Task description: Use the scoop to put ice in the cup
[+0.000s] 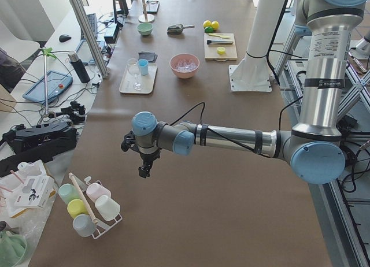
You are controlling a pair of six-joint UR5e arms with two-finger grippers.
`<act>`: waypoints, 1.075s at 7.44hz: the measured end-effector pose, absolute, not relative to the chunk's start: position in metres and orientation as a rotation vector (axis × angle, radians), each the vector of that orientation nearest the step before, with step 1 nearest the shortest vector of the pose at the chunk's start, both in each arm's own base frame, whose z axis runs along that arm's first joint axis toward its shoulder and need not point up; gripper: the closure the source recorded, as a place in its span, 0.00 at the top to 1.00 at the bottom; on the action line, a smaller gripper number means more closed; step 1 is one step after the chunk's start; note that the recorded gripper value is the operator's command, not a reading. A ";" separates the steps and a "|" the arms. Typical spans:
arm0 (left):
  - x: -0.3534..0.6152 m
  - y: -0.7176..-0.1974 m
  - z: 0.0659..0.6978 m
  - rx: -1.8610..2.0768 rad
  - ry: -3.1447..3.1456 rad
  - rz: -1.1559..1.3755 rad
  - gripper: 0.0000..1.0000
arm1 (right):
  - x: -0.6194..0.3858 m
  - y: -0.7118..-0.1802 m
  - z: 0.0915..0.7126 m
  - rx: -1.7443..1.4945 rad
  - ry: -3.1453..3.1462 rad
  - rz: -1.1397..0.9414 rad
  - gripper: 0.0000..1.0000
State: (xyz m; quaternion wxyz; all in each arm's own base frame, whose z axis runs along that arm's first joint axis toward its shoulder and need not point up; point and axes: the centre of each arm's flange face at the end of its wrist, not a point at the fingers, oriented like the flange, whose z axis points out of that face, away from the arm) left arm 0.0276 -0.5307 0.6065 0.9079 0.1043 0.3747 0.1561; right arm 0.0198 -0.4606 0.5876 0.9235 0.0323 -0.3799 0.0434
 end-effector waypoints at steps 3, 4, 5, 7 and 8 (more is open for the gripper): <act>0.108 -0.531 0.600 0.398 0.777 0.612 0.98 | 0.020 -0.460 0.586 0.069 -0.783 0.089 1.00; 0.129 -0.530 0.596 0.412 0.762 0.658 0.98 | 0.020 -0.460 0.584 0.075 -0.784 0.087 1.00; 0.144 -0.530 0.591 0.423 0.757 0.689 0.98 | 0.020 -0.459 0.576 0.090 -0.786 0.084 1.00; 0.173 -0.523 0.578 0.480 0.772 0.767 0.99 | 0.020 -0.457 0.549 0.113 -0.799 0.130 1.00; 0.196 -0.515 0.569 0.515 0.790 0.827 0.99 | 0.016 -0.456 0.535 0.108 -0.809 0.175 1.00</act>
